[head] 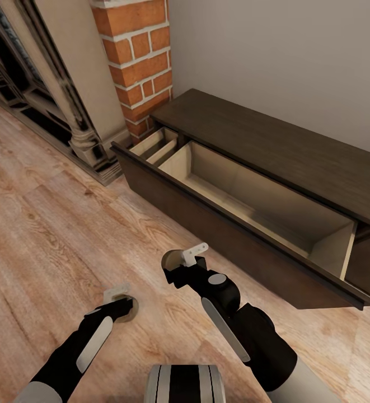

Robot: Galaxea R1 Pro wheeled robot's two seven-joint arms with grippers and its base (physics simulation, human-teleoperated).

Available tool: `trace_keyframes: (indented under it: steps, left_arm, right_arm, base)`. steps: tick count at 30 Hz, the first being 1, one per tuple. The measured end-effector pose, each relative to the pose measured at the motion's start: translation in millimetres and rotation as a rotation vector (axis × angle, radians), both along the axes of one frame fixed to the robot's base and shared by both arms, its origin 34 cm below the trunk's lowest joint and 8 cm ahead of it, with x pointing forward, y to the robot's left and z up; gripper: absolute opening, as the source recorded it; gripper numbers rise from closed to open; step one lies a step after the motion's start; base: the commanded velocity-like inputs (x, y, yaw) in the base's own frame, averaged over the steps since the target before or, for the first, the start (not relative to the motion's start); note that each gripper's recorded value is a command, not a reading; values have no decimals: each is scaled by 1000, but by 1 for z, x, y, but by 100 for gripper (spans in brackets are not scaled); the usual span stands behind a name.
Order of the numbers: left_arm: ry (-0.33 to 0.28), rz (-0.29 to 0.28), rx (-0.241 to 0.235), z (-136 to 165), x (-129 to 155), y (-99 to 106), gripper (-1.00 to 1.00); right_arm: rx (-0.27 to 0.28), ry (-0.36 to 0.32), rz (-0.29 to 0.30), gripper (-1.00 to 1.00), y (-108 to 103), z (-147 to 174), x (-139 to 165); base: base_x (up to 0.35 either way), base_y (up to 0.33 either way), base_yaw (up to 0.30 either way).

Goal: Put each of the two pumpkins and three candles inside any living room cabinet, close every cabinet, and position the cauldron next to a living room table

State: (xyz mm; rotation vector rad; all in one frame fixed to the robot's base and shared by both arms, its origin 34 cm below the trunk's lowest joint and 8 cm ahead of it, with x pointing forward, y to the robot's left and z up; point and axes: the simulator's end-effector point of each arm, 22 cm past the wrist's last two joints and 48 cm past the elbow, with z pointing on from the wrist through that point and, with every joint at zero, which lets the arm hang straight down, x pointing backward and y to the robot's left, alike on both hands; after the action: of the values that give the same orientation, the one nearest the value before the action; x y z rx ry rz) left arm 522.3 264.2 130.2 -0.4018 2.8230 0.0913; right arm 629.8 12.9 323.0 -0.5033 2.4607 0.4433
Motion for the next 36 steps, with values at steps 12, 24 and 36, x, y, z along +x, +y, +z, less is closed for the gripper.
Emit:
trace_keyframes:
  steps: [12,24,36]
  left_arm:
    - [7,6,-7,-5,0,-2,100]
    - [16,8,-18,-10,-5,-5,100]
    - [26,9,-29,-14,-6,-5,-100]
  right_arm:
    - [1,-5,0,-100,-1,2,1]
    - [2,-5,-1,-100,-1,2,1]
    - [7,-12,-1,-100,0,6,2]
  base:
    - [0,0,0]
    - [0,0,0]
    - [0,0,0]
